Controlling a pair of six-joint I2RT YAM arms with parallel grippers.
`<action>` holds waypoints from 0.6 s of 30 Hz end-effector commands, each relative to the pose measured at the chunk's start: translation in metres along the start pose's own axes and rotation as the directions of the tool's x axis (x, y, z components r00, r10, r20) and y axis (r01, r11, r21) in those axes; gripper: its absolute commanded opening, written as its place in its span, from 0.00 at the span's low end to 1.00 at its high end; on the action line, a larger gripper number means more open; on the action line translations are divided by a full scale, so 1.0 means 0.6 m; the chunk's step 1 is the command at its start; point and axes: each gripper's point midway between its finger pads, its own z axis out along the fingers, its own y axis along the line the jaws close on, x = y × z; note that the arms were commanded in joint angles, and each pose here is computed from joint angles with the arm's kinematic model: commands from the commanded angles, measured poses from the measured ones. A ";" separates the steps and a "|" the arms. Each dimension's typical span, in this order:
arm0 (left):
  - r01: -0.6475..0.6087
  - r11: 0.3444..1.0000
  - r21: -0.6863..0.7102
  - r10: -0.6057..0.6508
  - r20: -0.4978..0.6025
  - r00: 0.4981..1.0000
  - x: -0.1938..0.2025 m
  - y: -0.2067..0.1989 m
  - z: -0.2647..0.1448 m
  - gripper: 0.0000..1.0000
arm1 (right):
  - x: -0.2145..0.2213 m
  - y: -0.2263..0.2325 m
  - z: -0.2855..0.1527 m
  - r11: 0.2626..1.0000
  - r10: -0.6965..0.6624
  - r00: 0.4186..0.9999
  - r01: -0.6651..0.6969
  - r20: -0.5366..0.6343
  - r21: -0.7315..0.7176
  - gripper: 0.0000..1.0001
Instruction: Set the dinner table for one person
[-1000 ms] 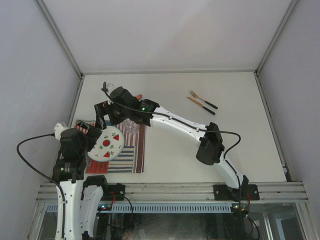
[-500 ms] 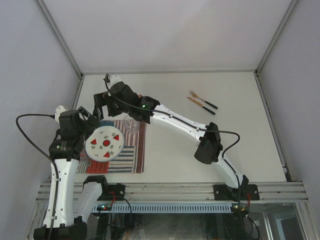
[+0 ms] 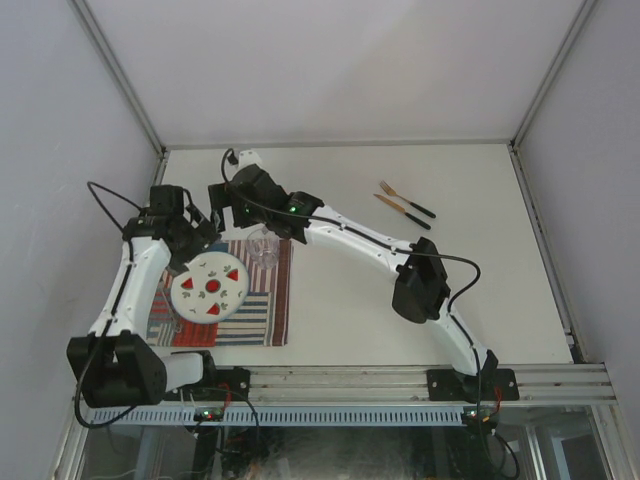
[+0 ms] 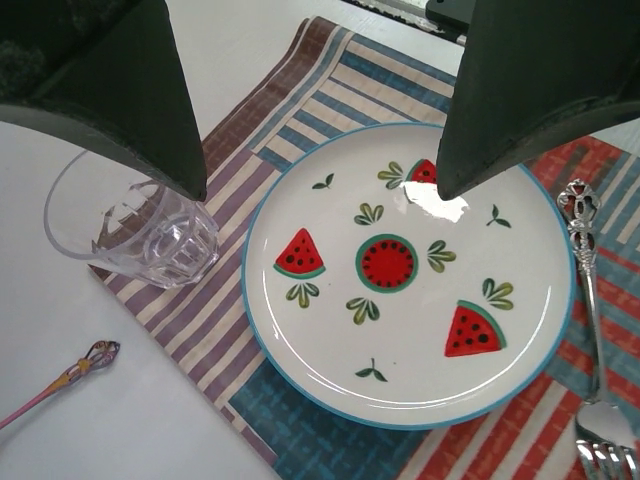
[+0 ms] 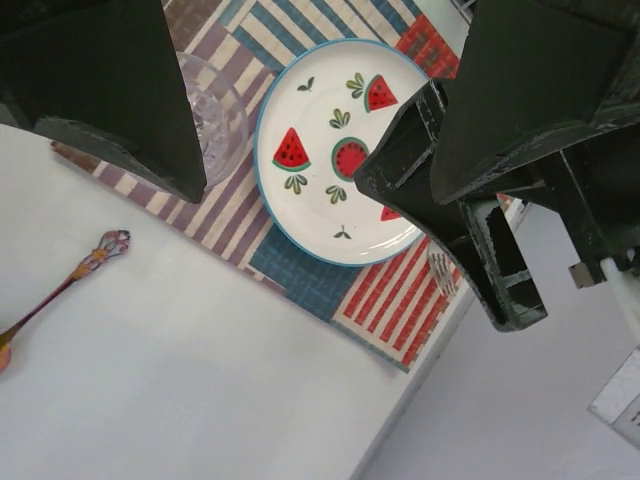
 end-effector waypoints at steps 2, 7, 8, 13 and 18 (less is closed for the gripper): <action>-0.040 0.976 0.213 0.022 0.087 0.996 -0.059 -0.097 -0.052 1.00 | -0.027 0.139 -0.063 0.966 0.015 0.999 -0.006 0.033 -0.257 0.96; -0.045 0.947 0.319 -0.039 0.252 0.967 -0.102 -0.108 -0.128 1.00 | -0.060 0.164 -0.085 0.958 -0.039 0.994 0.065 0.099 -0.279 0.97; -0.047 0.942 0.333 -0.047 0.270 0.962 -0.105 -0.108 -0.140 1.00 | -0.064 0.168 -0.089 0.959 -0.034 0.994 0.062 0.104 -0.277 0.97; -0.092 0.946 0.311 0.023 0.219 0.976 -0.080 -0.097 -0.129 1.00 | -0.046 0.188 -0.097 0.970 -0.031 0.996 0.051 0.087 -0.238 0.97; -0.057 0.956 0.289 0.033 0.087 0.996 -0.047 -0.073 -0.080 1.00 | -0.023 0.199 -0.097 0.981 -0.025 0.996 0.041 0.089 -0.189 0.95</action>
